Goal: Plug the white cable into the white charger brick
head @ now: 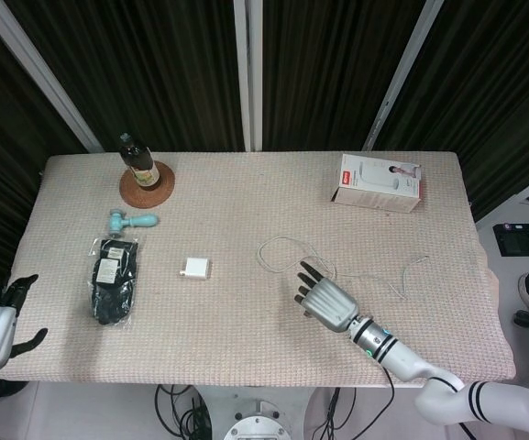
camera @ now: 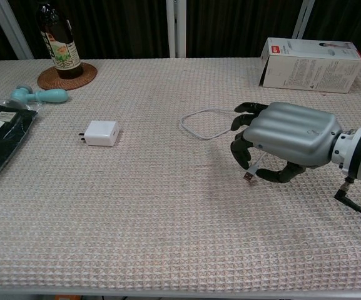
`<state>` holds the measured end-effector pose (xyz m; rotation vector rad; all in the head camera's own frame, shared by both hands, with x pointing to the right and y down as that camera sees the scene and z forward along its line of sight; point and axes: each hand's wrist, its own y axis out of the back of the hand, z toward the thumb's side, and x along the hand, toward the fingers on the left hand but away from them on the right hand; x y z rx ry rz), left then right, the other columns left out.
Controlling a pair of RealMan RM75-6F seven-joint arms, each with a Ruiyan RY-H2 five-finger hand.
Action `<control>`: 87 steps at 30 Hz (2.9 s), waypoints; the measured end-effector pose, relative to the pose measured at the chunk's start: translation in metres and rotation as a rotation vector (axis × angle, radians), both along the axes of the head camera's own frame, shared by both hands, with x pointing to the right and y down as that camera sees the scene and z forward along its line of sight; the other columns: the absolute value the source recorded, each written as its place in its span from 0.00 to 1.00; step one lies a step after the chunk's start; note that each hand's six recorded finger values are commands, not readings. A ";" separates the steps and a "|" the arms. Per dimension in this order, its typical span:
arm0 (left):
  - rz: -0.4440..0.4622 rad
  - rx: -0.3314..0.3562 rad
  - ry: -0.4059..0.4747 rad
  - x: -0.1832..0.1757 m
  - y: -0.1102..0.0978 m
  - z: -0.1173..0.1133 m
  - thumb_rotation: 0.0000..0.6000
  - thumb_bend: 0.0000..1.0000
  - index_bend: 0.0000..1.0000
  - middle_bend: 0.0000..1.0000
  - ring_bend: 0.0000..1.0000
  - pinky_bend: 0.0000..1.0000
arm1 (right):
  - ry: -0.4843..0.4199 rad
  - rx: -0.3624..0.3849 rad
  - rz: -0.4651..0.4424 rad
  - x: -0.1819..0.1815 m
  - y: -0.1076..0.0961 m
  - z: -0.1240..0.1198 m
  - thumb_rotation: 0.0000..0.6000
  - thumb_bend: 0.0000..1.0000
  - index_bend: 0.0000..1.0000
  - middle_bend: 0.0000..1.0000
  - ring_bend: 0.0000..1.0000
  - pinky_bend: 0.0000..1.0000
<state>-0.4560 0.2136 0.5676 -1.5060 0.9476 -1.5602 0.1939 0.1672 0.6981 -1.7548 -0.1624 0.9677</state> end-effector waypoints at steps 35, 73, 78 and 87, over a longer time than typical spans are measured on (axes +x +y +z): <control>0.372 -0.272 0.201 0.237 -0.105 0.158 1.00 0.19 0.22 0.24 0.07 0.04 | -0.221 -0.010 0.533 0.094 -0.089 -0.078 1.00 0.33 0.60 0.47 0.19 0.04; 0.240 -0.293 0.180 0.234 -0.108 0.189 0.88 0.24 0.32 0.30 0.11 0.05 | -0.232 -0.039 0.563 0.103 -0.084 -0.070 1.00 0.33 0.62 0.47 0.19 0.04; 0.237 -0.298 0.184 0.233 -0.108 0.189 0.87 0.25 0.32 0.30 0.11 0.05 | -0.233 -0.041 0.567 0.104 -0.085 -0.069 1.00 0.33 0.62 0.47 0.19 0.04; 0.239 -0.305 0.197 0.232 -0.108 0.189 0.88 0.27 0.33 0.31 0.11 0.05 | -0.232 -0.041 0.570 0.104 -0.085 -0.068 1.00 0.33 0.62 0.47 0.19 0.04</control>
